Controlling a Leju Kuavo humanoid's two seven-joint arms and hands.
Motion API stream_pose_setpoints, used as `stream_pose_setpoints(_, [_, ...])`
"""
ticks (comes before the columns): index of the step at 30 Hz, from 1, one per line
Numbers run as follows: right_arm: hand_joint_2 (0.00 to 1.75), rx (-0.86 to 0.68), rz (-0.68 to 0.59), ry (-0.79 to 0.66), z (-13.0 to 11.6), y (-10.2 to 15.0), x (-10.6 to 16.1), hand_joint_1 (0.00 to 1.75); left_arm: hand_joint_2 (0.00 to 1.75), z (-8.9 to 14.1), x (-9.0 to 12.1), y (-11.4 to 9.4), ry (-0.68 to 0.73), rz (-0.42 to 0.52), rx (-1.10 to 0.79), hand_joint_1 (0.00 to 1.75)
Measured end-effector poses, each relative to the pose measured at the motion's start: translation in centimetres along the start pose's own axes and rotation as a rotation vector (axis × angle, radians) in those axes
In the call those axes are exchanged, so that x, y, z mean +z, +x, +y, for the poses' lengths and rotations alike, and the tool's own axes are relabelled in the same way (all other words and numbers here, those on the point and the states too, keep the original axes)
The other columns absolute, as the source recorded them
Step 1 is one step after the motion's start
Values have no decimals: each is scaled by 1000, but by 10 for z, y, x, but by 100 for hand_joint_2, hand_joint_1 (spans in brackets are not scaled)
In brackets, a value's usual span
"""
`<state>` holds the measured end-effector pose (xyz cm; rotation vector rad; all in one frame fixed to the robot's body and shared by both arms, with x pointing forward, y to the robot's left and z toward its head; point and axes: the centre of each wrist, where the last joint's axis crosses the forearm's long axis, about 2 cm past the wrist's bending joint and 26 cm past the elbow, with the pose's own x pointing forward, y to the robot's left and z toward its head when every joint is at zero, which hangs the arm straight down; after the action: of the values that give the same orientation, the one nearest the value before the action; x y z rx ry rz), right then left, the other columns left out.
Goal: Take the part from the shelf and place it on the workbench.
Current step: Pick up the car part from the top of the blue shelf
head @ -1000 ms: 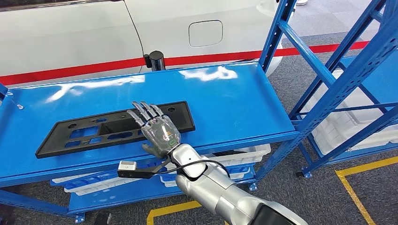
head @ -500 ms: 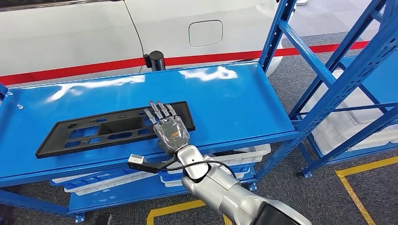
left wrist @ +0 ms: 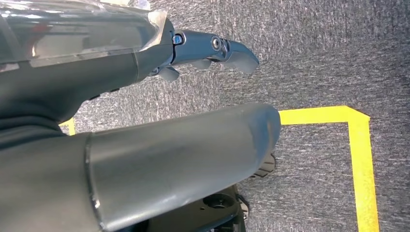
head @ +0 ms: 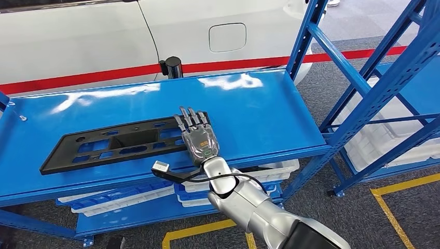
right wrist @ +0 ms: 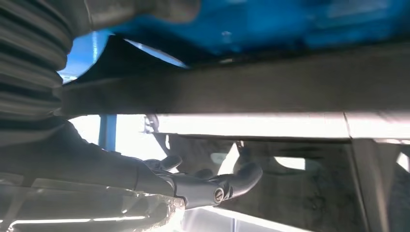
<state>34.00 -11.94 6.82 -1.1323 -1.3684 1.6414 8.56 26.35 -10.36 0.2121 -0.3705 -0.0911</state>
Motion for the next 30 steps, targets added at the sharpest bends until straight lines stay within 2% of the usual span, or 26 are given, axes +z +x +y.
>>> stream_pose_setpoints(8, [175,0,26,-10,5,-7,2,175,0,0,0,0,2,1,3,0])
stream_pose_setpoints(30, [175,-28,26,-53,0,-13,-2,175,0,-1,0,0,1,-7,9,0])
